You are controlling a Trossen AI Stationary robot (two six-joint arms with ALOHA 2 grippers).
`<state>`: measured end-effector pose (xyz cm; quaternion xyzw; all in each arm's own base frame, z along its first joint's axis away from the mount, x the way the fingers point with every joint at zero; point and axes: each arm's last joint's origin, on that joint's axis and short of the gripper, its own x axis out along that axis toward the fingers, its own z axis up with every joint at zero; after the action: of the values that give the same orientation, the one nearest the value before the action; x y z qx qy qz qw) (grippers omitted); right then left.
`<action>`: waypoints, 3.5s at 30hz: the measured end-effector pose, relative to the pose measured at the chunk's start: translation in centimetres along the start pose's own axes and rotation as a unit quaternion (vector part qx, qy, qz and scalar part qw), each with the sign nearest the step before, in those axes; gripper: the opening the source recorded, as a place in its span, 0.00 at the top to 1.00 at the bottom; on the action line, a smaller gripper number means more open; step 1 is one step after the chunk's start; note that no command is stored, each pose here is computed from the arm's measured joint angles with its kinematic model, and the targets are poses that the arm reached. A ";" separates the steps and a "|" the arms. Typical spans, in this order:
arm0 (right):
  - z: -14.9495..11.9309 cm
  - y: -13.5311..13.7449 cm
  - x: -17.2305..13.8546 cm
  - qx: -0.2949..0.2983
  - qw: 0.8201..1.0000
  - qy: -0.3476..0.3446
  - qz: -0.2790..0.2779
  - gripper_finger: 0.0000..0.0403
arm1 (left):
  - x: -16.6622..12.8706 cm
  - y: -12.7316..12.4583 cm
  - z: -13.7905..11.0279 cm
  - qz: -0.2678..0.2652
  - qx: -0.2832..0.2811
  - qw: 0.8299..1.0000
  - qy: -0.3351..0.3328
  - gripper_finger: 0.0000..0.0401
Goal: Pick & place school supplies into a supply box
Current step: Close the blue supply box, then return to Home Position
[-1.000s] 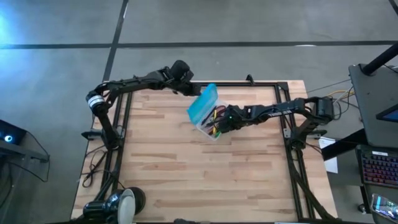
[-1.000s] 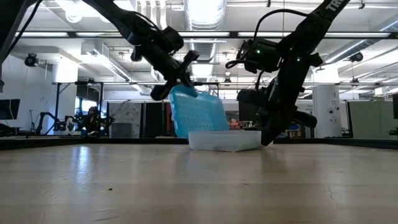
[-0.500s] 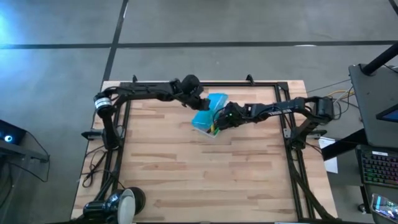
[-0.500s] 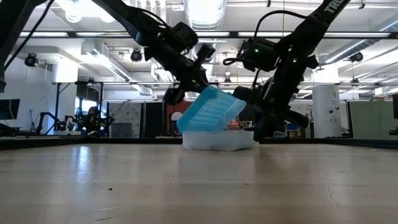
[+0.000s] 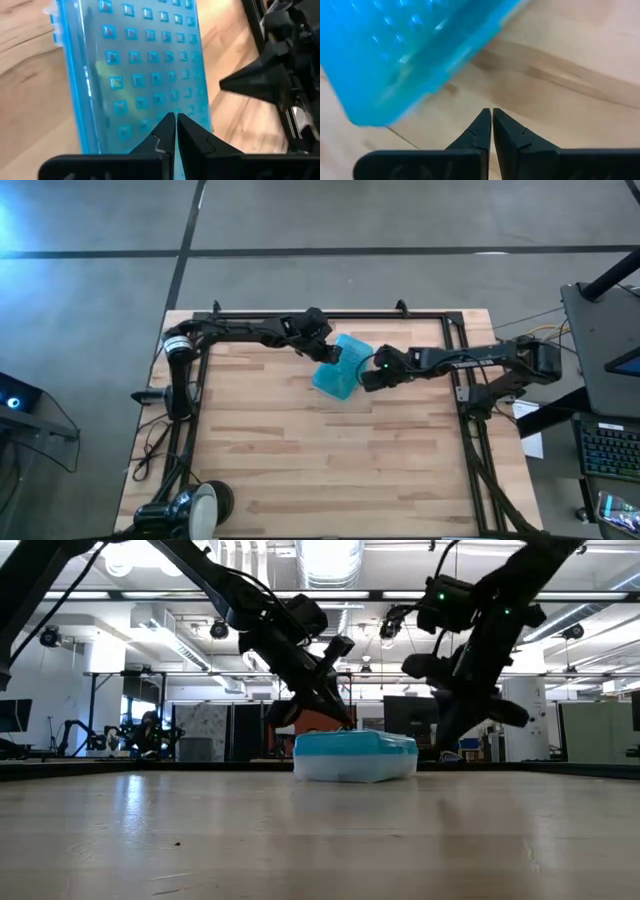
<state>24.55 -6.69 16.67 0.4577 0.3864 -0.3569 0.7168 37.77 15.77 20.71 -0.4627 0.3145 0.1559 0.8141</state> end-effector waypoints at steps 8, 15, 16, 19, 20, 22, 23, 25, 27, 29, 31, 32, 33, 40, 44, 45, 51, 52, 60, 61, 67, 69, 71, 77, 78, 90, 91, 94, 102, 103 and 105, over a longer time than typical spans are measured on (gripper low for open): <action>1.0 0.2 2.2 0.048 0.998 -0.022 0.035 0.97 | 2.7 1.4 -0.7 0.005 -0.014 0.999 0.031 1.00; 1.7 0.2 3.8 0.048 0.998 -0.030 0.042 0.97 | 2.8 1.3 -1.0 0.009 -0.015 0.999 0.041 1.00; 1.8 0.1 4.0 0.048 0.998 -0.028 0.039 0.97 | 2.8 1.3 -1.0 0.009 -0.015 0.999 0.041 1.00; 1.8 -0.3 4.1 0.041 0.999 -0.024 0.026 0.97 | 2.8 1.1 -0.9 0.007 -0.013 0.999 0.039 1.00; 1.8 -0.3 3.9 0.037 0.999 -0.022 0.022 0.97 | 2.8 0.9 -0.8 0.007 -0.011 0.999 0.039 1.00; 1.7 -0.5 3.2 0.025 0.999 -0.018 0.012 0.97 | 2.6 0.7 -0.6 0.013 -0.002 0.999 0.040 1.00; 1.5 -0.7 2.8 0.018 1.000 -0.013 0.003 0.97 | 2.4 0.5 -0.5 0.019 0.002 0.999 0.040 1.00; 1.4 -0.8 1.9 0.008 1.000 -0.013 -0.004 0.97 | 2.0 0.4 -0.5 0.040 0.003 0.998 0.038 1.00; 1.5 -1.0 1.0 0.001 1.000 -0.023 -0.010 0.97 | 1.5 0.3 -0.6 0.050 0.000 0.998 0.042 1.00; 1.8 -1.1 0.3 0.004 0.999 -0.040 -0.009 0.97 | 1.4 0.3 -0.9 0.059 0.004 0.997 0.050 1.00; 2.2 -1.3 0.0 0.011 0.999 -0.048 -0.006 0.97 | 1.5 0.1 -1.2 0.061 0.008 0.997 0.053 1.00; 2.4 -1.3 0.0 0.014 0.999 -0.051 -0.002 0.97 | 1.6 -0.1 -1.4 0.060 0.009 0.997 0.055 1.00; 2.5 -1.3 0.0 0.016 0.998 -0.053 0.003 0.97 | 1.7 -0.3 -1.6 0.057 0.009 0.997 0.059 1.00; 2.7 -1.1 1.1 0.018 0.999 -0.041 0.017 0.97 | 1.3 -3.4 -3.1 0.033 0.044 0.996 0.067 1.00; 2.7 -1.1 1.7 0.016 0.999 -0.038 0.018 0.97 | -1.6 -4.6 -3.0 0.067 0.071 0.995 0.038 0.99; 2.7 -1.1 1.7 0.014 0.999 -0.037 0.018 0.97 | -2.1 -4.5 -3.1 0.094 0.079 0.992 0.032 0.99; 3.0 -0.7 2.2 0.002 0.998 -0.046 0.038 0.97 | -3.0 -2.7 -4.5 0.213 0.103 0.971 0.037 0.99; 3.1 -0.6 2.3 0.000 0.998 -0.044 0.043 0.97 | -2.9 -2.4 -4.9 0.212 0.100 0.971 0.052 0.99; 3.6 0.5 3.4 -0.016 0.998 -0.018 0.057 0.97 | 0.3 -0.9 -8.2 0.178 0.069 0.975 0.114 0.99; 3.6 0.7 3.5 -0.017 0.998 -0.017 0.058 0.97 | 0.4 -1.1 -8.5 0.169 0.065 0.976 0.120 0.99; 3.6 1.1 3.7 -0.024 0.998 -0.013 0.058 0.97 | 0.9 -2.3 -9.8 0.150 0.079 0.977 0.127 0.99; 3.5 1.1 3.7 -0.026 0.998 -0.010 0.057 0.97 | 0.9 -2.4 -10.1 0.152 0.081 0.976 0.133 0.99; 3.3 1.0 3.5 -0.028 0.998 -0.005 0.050 0.97 | 0.8 -2.5 -10.2 0.158 0.080 0.975 0.133 1.00; 2.7 0.9 2.8 -0.056 0.998 -0.012 0.022 0.97 | 0.1 -2.3 -10.4 0.196 0.088 0.968 0.130 1.00; 2.5 0.9 2.5 -0.062 0.998 -0.020 0.011 0.97 | -0.4 -2.4 -10.4 0.211 0.093 0.966 0.120 1.00; 0.3 2.9 -8.9 -0.349 0.902 -0.211 0.144 0.97 | -10.1 -6.2 -9.8 0.025 0.241 0.962 -0.123 1.00; -0.1 2.7 -9.9 -0.353 0.897 -0.222 0.148 0.97 | -11.0 -5.9 -10.3 0.009 0.243 0.960 -0.140 1.00; -1.2 1.3 -13.0 -0.317 0.900 -0.272 0.120 0.97 | -14.0 -4.9 -11.5 -0.016 0.239 0.953 -0.184 1.00; -3.7 -3.2 -18.0 -0.083 0.915 -0.381 0.107 0.97 | -19.0 -1.8 -14.1 -0.007 0.126 0.943 -0.308 1.00; -4.0 -3.3 -18.0 -0.107 0.912 -0.380 0.112 0.97 | -19.1 -1.5 -14.3 -0.020 0.108 0.941 -0.319 1.00; -4.6 -3.1 -17.5 -0.182 0.908 -0.356 0.128 0.97 | -19.1 -0.8 -15.1 -0.038 0.111 0.938 -0.327 1.00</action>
<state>13.01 -0.63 29.56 0.2077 0.1019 -0.3246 0.9171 18.30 3.21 28.11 -0.3042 0.0289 0.2313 0.9236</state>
